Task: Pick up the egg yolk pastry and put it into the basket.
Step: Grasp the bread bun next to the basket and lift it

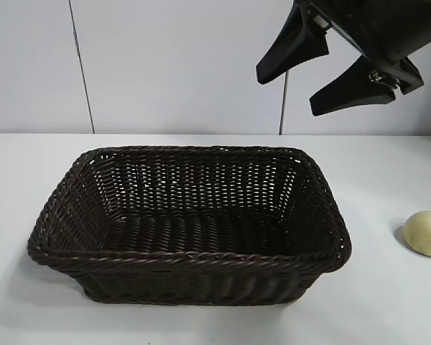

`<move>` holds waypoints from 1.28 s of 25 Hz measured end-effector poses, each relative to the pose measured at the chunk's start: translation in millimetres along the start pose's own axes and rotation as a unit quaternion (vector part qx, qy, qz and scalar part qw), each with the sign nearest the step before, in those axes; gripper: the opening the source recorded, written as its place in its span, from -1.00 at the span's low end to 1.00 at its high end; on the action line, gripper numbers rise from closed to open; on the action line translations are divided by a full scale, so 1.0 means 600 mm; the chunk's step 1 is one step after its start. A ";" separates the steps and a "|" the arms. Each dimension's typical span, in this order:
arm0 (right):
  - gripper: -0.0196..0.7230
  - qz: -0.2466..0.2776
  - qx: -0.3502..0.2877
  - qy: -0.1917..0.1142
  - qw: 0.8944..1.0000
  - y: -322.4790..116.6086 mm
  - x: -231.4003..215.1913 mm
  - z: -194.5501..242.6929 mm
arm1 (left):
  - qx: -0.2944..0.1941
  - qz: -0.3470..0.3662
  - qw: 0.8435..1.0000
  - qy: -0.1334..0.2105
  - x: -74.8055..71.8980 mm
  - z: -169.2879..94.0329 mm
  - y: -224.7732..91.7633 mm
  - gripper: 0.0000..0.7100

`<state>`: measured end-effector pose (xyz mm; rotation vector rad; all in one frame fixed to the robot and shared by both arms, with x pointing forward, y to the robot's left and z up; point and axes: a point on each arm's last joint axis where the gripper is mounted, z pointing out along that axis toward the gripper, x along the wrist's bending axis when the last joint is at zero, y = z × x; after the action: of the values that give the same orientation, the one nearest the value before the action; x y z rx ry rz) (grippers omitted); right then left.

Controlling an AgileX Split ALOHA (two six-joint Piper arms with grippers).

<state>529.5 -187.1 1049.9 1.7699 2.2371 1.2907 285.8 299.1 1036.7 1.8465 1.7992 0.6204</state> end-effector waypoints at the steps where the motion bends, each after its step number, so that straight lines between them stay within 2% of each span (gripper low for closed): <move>1: 0.61 0.000 0.000 0.000 1.000 0.000 0.000 0.000 | -0.020 0.000 1.000 0.000 0.000 -0.008 -0.005 0.71; 8: 0.61 0.000 0.000 0.000 1.000 0.000 0.000 0.000 | -0.163 0.007 0.987 -0.007 0.000 -0.061 -0.057 0.71; 13: 0.61 0.000 0.008 0.005 1.000 -0.003 0.002 0.000 | -0.177 0.007 0.984 -0.007 0.000 -0.066 -0.064 0.71; 17: 0.61 0.021 0.029 -0.005 0.999 -0.002 -0.003 -0.006 | -0.177 0.007 0.984 -0.008 0.000 -0.066 -0.064 0.71; 25: 0.61 0.057 0.061 -0.106 0.991 0.029 -0.067 -0.068 | -0.177 0.007 0.984 -0.008 0.000 -0.066 -0.064 0.71; 29: 0.61 0.073 0.090 -0.150 0.982 0.020 -0.106 -0.091 | -0.177 0.007 0.984 -0.008 0.000 -0.066 -0.064 0.71; 32: 0.61 0.092 0.087 -0.179 0.976 0.019 -0.137 -0.111 | -0.177 0.007 0.984 -0.008 0.000 -0.066 -0.064 0.71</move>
<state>536.3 -292.4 1063.1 2.1104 2.0772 0.7314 231.0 300.5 1043.1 1.6192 1.5483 0.8654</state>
